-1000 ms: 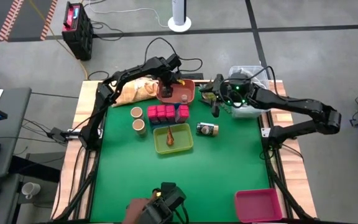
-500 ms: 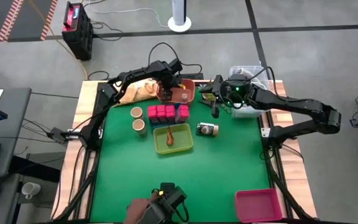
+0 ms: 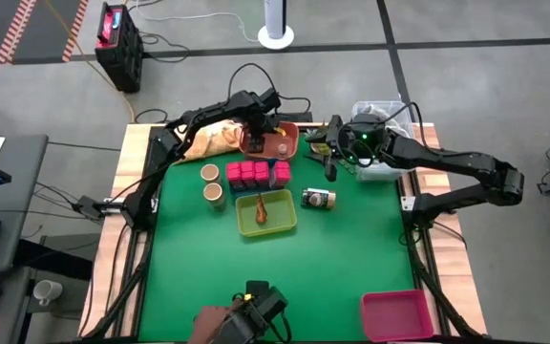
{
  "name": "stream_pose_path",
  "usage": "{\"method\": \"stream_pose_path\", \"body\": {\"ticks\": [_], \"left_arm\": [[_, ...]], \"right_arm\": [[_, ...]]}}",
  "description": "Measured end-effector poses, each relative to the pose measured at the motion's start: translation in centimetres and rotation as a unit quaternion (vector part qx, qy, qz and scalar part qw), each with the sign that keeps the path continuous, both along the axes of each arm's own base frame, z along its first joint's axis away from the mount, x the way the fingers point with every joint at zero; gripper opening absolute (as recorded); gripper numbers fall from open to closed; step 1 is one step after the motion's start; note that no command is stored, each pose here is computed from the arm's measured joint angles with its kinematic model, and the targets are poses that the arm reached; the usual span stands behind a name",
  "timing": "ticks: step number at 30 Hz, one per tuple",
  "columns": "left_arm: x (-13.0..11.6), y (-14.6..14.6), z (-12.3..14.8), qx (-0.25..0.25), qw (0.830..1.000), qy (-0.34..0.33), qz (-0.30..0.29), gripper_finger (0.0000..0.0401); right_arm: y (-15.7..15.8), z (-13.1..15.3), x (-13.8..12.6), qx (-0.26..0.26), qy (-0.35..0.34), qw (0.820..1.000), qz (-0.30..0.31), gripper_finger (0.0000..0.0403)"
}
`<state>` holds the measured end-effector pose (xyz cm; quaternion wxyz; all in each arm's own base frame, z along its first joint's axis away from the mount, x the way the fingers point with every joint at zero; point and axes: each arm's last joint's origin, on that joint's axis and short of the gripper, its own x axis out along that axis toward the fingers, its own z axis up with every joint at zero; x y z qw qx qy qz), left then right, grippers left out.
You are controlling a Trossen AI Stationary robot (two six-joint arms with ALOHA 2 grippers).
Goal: Sort spices by type
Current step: Put the brown seasoning bottle into the orange bin
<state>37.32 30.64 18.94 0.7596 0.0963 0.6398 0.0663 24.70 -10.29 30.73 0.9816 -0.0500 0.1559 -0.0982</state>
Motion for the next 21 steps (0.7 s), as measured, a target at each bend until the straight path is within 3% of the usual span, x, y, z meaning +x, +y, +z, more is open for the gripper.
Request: {"method": "stream_pose_path", "body": {"ticks": [6,10,13,16,21], "left_arm": [[0.4,0.2,3.2,0.007,1.000,-0.030,0.005,0.0168],[0.8,0.0,5.5,-0.034,0.994,-0.101,0.001,0.0168],[1.0,-0.8,7.4,-0.073,0.983,-0.169,-0.021,0.0168],[1.7,-1.8,9.7,-0.071,0.968,-0.235,-0.060,0.0168],[2.3,-3.2,12.7,-0.064,0.938,-0.313,-0.131,0.0168]], "right_arm": [[0.0,0.0,0.0,-0.014,0.003,1.000,0.004,0.0238],[0.1,0.0,0.0,-0.053,0.011,0.998,0.018,0.0238],[0.6,0.3,0.0,-0.091,0.016,0.996,0.019,0.0238],[1.1,0.6,-0.1,-0.127,0.020,0.992,0.009,0.0238],[0.6,0.7,0.0,-0.122,0.012,0.992,-0.007,0.0241]]}}
